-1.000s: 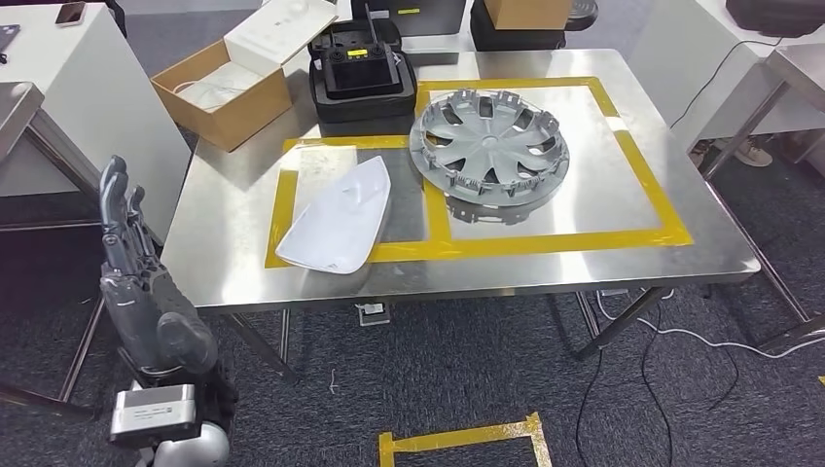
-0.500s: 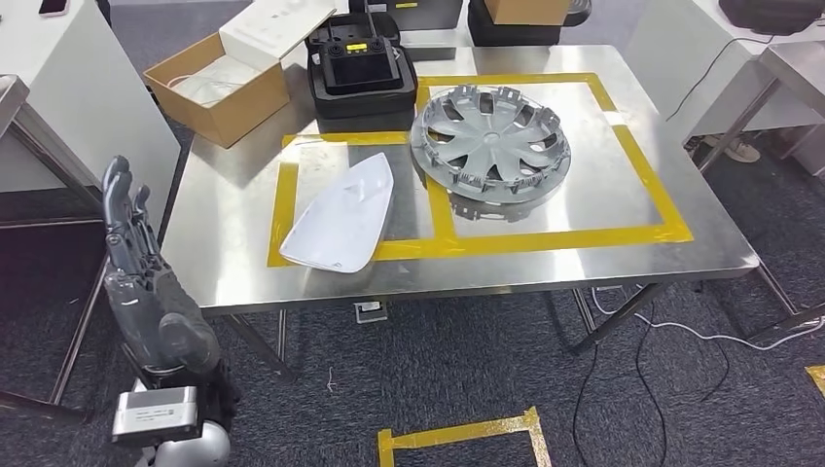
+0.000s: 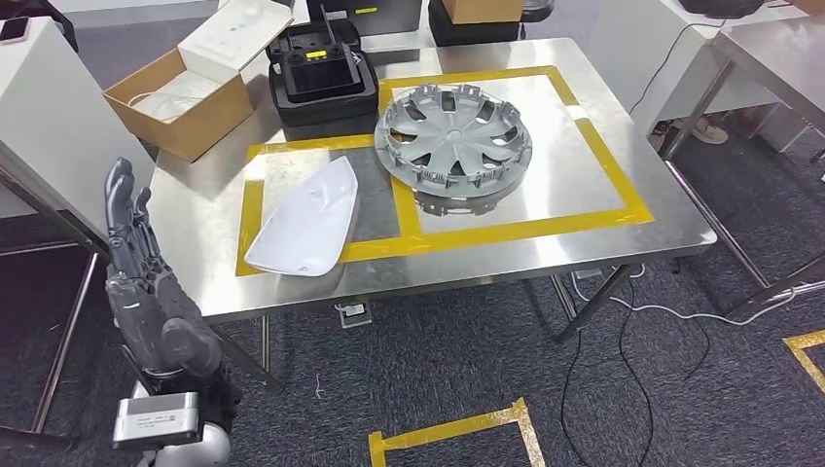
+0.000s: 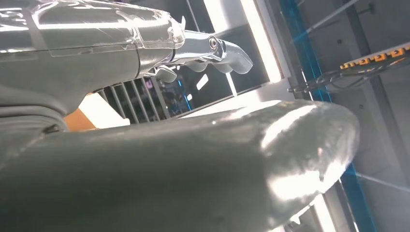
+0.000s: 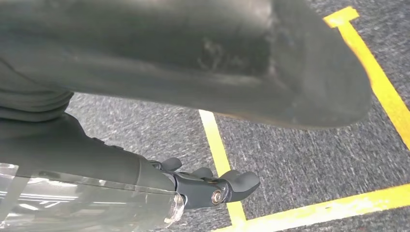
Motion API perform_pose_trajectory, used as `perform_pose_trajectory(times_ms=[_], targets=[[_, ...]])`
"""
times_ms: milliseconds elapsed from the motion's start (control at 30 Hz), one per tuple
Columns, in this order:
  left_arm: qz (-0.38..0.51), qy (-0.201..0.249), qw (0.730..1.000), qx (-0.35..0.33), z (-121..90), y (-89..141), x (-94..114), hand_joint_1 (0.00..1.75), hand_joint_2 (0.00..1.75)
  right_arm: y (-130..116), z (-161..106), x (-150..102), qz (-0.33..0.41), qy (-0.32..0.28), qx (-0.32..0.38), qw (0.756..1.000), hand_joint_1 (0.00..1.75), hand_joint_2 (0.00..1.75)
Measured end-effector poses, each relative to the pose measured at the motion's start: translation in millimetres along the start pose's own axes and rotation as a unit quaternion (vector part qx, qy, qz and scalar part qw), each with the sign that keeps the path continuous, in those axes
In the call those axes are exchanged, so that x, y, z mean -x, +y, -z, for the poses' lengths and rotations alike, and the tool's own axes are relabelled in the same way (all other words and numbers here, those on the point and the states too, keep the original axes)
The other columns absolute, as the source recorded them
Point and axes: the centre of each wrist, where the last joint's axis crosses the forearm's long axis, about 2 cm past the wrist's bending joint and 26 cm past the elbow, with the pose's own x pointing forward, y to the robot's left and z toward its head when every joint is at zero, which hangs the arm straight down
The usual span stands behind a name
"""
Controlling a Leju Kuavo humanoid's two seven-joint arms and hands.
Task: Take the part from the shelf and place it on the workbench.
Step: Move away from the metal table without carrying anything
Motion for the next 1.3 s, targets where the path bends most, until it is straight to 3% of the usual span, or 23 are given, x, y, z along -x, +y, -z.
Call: perform_pose_trajectory(times_ms=[1300], targets=[[-0.016,-0.003,1.0,-0.008,-0.3,-0.6,0.4,0.0,0.0,-1.5,3.7,-8.4,0.007,-0.009,0.004,1.0,0.0,0.0]])
